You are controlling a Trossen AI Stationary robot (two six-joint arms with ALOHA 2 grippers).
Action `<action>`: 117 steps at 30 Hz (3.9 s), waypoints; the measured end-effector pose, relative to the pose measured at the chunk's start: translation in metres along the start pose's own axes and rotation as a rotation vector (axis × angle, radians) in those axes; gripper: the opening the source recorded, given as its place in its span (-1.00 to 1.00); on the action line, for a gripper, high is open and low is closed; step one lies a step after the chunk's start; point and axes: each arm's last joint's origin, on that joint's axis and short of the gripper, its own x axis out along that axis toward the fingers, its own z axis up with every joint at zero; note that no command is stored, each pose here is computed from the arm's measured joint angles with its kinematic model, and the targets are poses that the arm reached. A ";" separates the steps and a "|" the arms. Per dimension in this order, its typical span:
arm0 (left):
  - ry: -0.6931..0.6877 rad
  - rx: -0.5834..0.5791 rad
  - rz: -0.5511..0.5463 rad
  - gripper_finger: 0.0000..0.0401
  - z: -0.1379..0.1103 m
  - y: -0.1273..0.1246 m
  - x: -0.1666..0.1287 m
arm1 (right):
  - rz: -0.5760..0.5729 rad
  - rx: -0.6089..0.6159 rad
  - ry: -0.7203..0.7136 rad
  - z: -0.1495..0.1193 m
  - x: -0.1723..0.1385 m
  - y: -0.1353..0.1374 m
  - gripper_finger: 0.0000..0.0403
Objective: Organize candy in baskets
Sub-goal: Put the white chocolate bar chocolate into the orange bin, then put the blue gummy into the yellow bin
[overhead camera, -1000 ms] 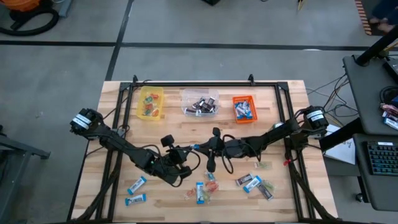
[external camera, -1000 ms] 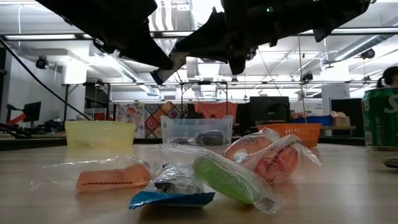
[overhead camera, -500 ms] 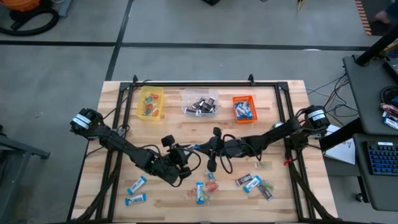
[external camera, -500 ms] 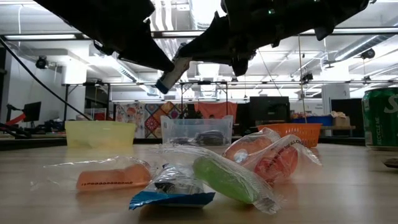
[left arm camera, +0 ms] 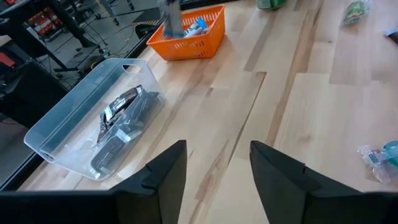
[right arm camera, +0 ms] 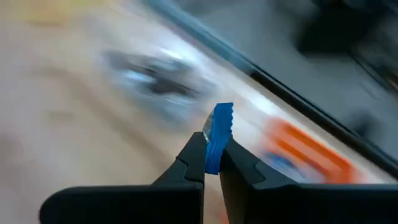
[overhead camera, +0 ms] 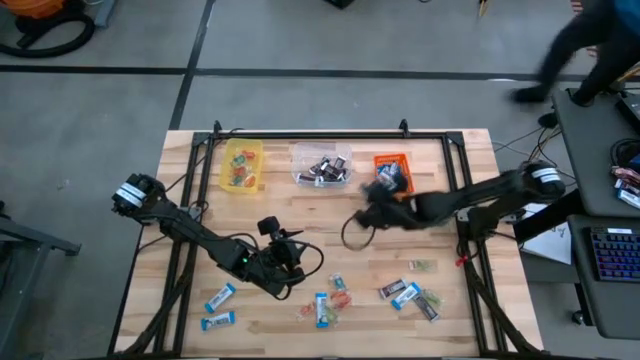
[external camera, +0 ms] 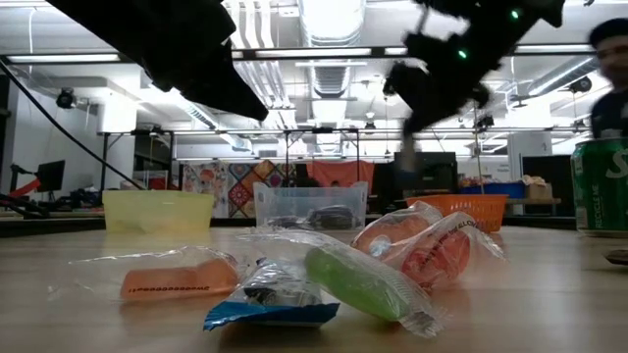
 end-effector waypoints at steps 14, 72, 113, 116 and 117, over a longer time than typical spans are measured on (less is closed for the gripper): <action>-0.005 -0.010 0.009 -0.22 0.001 0.001 0.002 | -0.284 0.171 0.227 -0.005 0.033 -0.070 -0.52; 0.090 -0.022 -0.219 -0.22 -0.001 -0.006 0.001 | 0.943 -0.368 0.151 -0.107 -0.049 0.134 0.00; 0.072 -0.025 -0.380 -0.22 0.003 -0.017 -0.006 | 0.827 -0.400 -0.149 -0.055 -0.048 0.113 -0.96; 0.046 -0.021 -0.404 -0.22 0.004 -0.021 -0.010 | 0.840 -0.408 -0.208 -0.052 -0.049 0.116 -0.96; 0.041 -0.019 -0.412 -0.22 0.004 -0.022 -0.012 | 0.843 -0.414 -0.207 -0.052 -0.049 0.116 -0.96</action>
